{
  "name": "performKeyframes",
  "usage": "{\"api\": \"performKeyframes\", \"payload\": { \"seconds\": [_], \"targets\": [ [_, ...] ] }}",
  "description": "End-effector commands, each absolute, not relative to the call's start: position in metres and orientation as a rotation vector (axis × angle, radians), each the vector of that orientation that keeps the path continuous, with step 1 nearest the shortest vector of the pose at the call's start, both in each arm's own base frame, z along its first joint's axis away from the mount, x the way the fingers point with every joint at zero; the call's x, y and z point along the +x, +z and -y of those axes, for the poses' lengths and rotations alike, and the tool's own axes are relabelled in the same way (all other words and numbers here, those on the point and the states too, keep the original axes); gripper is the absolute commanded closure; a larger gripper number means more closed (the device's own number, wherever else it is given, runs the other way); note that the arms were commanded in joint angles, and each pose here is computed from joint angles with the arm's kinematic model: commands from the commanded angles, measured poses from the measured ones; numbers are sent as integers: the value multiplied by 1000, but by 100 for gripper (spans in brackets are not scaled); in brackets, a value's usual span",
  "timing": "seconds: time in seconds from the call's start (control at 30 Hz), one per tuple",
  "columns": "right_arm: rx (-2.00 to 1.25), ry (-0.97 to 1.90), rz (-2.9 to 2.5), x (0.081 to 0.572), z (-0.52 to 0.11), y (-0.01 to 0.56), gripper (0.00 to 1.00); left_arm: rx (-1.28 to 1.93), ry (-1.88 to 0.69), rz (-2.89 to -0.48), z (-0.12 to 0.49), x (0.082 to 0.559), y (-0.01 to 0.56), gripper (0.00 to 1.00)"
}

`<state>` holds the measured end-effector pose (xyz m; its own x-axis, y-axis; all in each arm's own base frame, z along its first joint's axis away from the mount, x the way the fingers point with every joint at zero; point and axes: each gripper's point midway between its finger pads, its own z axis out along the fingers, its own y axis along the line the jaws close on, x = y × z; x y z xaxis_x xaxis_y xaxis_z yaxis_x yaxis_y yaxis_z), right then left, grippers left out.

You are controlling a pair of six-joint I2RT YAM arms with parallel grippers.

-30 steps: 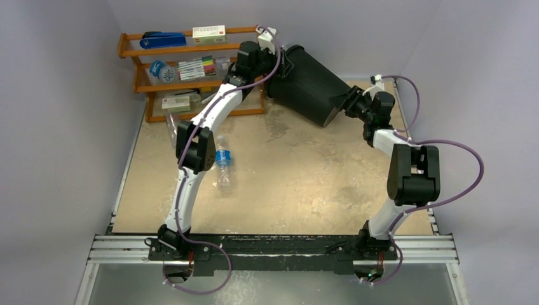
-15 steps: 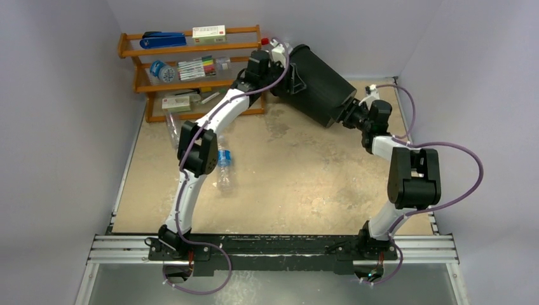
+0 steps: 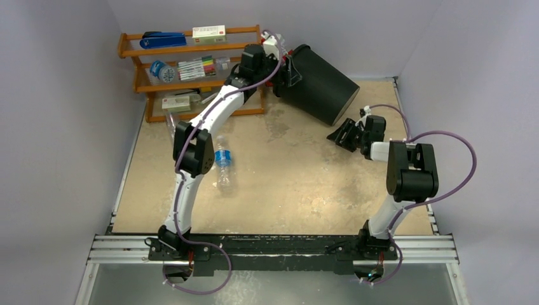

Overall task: Put the plastic bottles in the bin
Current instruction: Adjust the trash bin at the center of the board.

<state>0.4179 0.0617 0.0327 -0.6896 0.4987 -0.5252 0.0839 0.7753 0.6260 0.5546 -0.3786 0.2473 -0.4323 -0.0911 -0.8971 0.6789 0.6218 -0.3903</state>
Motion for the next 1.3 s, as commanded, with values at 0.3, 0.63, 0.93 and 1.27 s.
{"api": "performKeyframes", "payload": {
  "seconds": [0.3,0.63,0.93,1.27],
  "targets": [
    [259,631,-2019,434,-49,192,30,377,-936,-1536,322,604,337,15],
    [294,615,-1933,475,-37,246,29,437,-1088,-1504,336,604,313,15],
    [333,587,-1945,501,-26,236,30,426,-1085,-1516,342,614,291,15],
    [345,566,-1949,506,-16,236,30,461,-1005,-1605,367,610,252,15]
  ]
}}
